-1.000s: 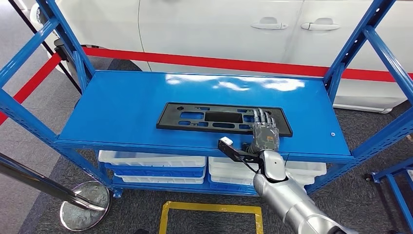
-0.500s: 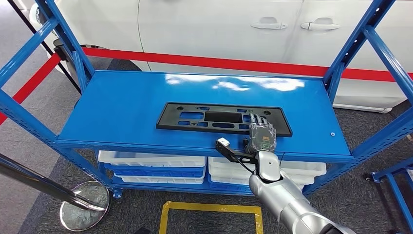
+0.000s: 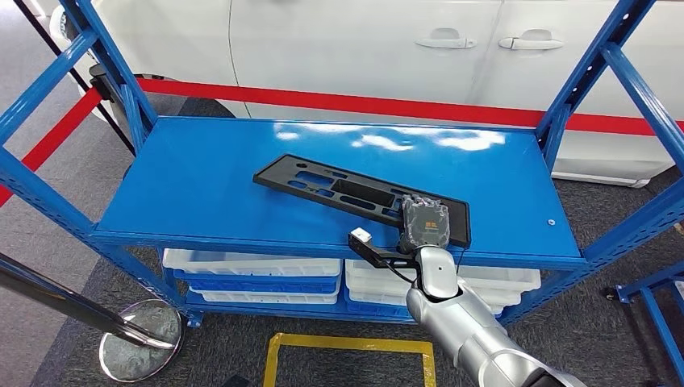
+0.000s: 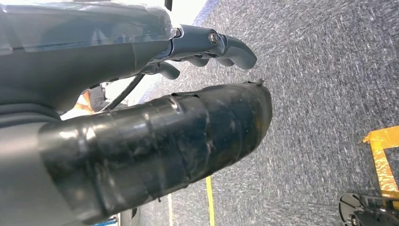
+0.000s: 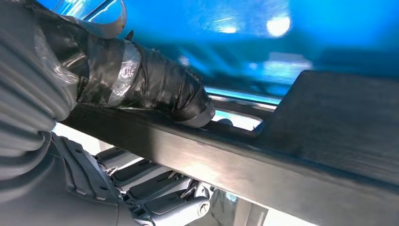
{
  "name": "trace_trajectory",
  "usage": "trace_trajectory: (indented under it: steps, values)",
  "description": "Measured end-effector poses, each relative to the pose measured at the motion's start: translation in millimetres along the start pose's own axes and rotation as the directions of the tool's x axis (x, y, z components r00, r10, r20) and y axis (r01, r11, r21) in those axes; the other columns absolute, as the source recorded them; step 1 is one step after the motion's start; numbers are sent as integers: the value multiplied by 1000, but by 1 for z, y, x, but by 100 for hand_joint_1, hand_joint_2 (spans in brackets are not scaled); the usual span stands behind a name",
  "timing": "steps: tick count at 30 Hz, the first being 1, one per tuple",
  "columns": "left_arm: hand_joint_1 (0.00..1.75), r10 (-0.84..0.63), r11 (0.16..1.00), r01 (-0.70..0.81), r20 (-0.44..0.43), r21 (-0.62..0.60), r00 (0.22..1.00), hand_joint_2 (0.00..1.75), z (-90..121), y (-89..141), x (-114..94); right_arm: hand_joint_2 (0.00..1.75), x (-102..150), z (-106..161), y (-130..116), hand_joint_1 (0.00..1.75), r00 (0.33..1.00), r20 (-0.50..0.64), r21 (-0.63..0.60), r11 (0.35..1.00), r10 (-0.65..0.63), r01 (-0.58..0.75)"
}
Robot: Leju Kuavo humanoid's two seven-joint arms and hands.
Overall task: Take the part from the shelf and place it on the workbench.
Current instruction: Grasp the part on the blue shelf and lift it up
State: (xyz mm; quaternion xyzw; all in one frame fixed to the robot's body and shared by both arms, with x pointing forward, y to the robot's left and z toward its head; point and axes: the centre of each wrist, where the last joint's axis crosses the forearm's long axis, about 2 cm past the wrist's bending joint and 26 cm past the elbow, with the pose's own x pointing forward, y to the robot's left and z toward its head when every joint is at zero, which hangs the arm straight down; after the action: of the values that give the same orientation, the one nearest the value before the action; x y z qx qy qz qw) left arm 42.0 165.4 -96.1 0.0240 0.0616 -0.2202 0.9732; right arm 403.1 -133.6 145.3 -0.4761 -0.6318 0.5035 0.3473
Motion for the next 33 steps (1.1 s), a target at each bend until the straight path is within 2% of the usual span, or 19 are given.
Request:
trace_trajectory:
  steps: [33]
  values:
    - [0, 0, 1000, 0, 0, 0, 1000, 0, 0, 0, 0, 175, 2, 0, 0, 175, 1000, 1, 1, 1000, -4, 4]
